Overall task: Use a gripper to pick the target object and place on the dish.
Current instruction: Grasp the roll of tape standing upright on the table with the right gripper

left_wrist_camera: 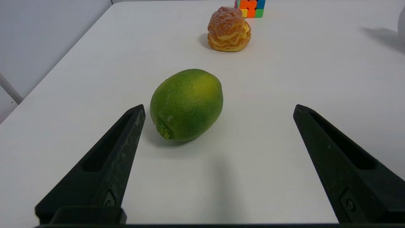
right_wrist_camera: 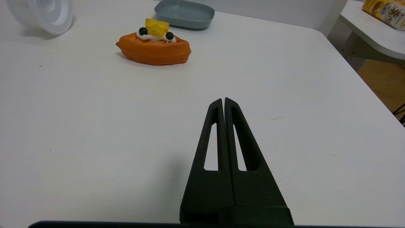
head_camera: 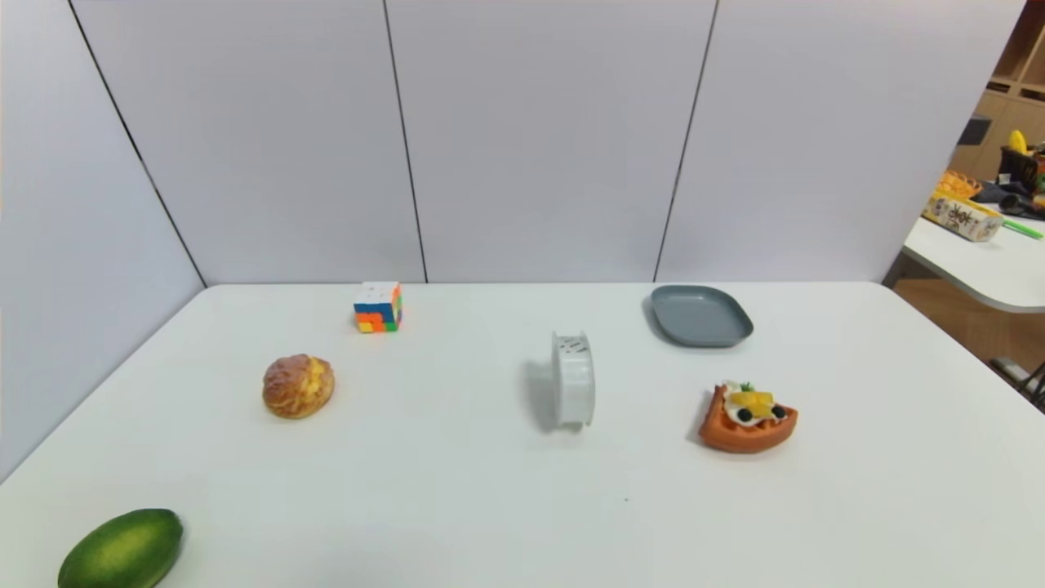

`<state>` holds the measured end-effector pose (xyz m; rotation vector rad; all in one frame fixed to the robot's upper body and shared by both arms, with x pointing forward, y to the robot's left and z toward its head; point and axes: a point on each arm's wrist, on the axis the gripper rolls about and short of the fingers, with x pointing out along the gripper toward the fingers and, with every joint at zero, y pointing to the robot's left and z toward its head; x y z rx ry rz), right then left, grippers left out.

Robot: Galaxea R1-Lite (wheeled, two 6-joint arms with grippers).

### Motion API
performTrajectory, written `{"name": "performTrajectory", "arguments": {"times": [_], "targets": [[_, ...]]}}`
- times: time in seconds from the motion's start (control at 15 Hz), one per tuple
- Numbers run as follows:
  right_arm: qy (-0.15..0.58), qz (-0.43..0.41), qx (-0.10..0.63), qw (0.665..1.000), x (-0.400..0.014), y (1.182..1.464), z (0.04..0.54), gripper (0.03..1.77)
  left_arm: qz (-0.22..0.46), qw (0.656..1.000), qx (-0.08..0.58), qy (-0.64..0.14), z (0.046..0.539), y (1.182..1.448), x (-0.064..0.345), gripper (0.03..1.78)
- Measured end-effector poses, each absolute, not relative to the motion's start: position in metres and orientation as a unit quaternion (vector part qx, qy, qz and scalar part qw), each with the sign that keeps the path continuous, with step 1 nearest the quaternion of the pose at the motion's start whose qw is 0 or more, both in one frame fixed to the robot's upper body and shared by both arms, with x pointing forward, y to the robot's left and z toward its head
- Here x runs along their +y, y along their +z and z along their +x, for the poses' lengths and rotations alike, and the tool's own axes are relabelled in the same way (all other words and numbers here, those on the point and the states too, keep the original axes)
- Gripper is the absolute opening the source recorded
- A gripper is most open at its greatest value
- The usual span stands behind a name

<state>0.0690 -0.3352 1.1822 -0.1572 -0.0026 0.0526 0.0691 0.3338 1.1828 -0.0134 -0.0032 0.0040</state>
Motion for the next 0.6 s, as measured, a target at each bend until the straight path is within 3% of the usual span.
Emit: {"name": "performTrajectory", "arguments": {"times": [0.6], "targets": [[0.026,-0.079,-0.002,0.997,-0.3352,1.1823,0.069,0.05,-0.007,1.0,-0.002,0.002,0.0691,1.1828,0.3338,1.69]]}}
